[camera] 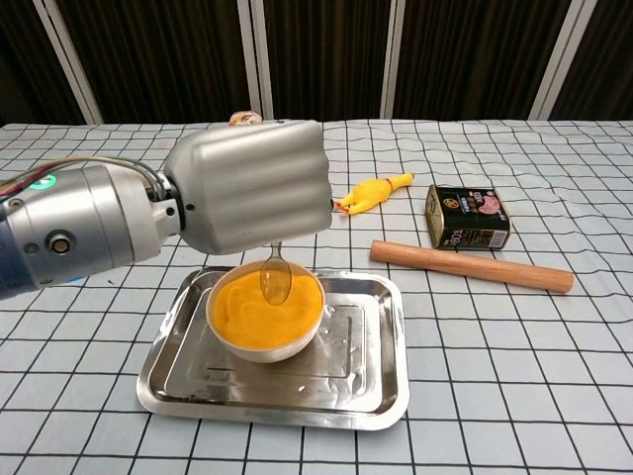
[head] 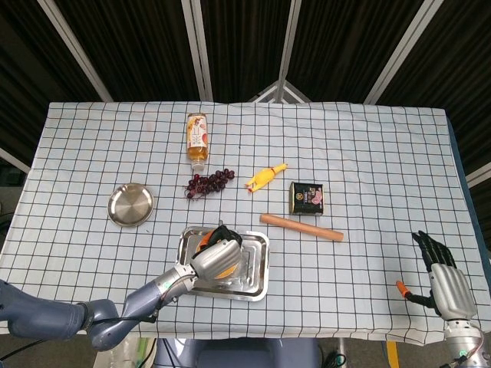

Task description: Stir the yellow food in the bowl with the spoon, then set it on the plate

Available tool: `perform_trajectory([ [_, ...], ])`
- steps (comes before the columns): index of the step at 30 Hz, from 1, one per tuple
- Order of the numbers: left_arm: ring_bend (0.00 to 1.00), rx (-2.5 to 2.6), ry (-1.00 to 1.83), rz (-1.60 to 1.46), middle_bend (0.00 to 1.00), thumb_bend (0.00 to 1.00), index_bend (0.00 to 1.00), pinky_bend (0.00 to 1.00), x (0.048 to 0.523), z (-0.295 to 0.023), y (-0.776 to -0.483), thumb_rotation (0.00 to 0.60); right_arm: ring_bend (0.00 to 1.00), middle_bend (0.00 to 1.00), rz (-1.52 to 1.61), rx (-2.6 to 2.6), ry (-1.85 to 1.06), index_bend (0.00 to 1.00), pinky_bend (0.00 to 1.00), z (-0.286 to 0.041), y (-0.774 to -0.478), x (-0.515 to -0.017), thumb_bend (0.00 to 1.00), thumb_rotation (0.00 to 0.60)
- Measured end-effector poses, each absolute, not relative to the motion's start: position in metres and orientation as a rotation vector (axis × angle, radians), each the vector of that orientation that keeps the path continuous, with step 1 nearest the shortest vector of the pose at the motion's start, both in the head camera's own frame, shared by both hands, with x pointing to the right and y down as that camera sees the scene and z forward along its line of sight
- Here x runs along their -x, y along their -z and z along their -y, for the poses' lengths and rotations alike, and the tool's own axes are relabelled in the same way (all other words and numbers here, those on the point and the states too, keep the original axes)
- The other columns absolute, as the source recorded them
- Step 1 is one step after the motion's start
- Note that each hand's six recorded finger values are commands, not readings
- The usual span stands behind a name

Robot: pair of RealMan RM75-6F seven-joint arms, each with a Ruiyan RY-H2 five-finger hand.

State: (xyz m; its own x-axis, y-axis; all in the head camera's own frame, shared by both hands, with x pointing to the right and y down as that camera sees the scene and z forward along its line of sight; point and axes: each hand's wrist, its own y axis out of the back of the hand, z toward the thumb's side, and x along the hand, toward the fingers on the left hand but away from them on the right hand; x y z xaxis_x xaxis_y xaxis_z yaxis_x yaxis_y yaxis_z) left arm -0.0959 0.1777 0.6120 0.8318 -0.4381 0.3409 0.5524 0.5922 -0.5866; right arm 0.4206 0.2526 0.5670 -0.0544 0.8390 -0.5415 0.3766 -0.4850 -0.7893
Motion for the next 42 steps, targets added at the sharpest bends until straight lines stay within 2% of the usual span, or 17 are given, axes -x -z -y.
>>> perform_trajectory([
  [17, 1.0, 0.739, 0.578, 0.21, 1.0, 0.62, 0.8, 1.0, 0.093, -0.19, -0.634, 0.6, 0.0, 0.0, 1.301, 1.829, -1.557, 0.0, 0.0, -0.252, -0.567, -0.422, 0.32, 0.6],
  [30, 1.0, 0.709, 0.646, 0.227, 1.0, 0.62, 0.8, 1.0, 0.11, -0.175, -0.646, 0.6, 0.0, 0.0, 1.298, 1.829, -1.56, 0.0, 0.0, -0.253, -0.567, -0.422, 0.32, 0.6],
  [42, 1.0, 0.726, 0.659, 0.167, 1.0, 0.62, 0.8, 1.0, 0.116, -0.161, -0.633, 0.6, 0.0, 0.0, 1.295, 1.829, -1.561, 0.0, 0.0, -0.253, -0.567, -0.421, 0.32, 0.6],
])
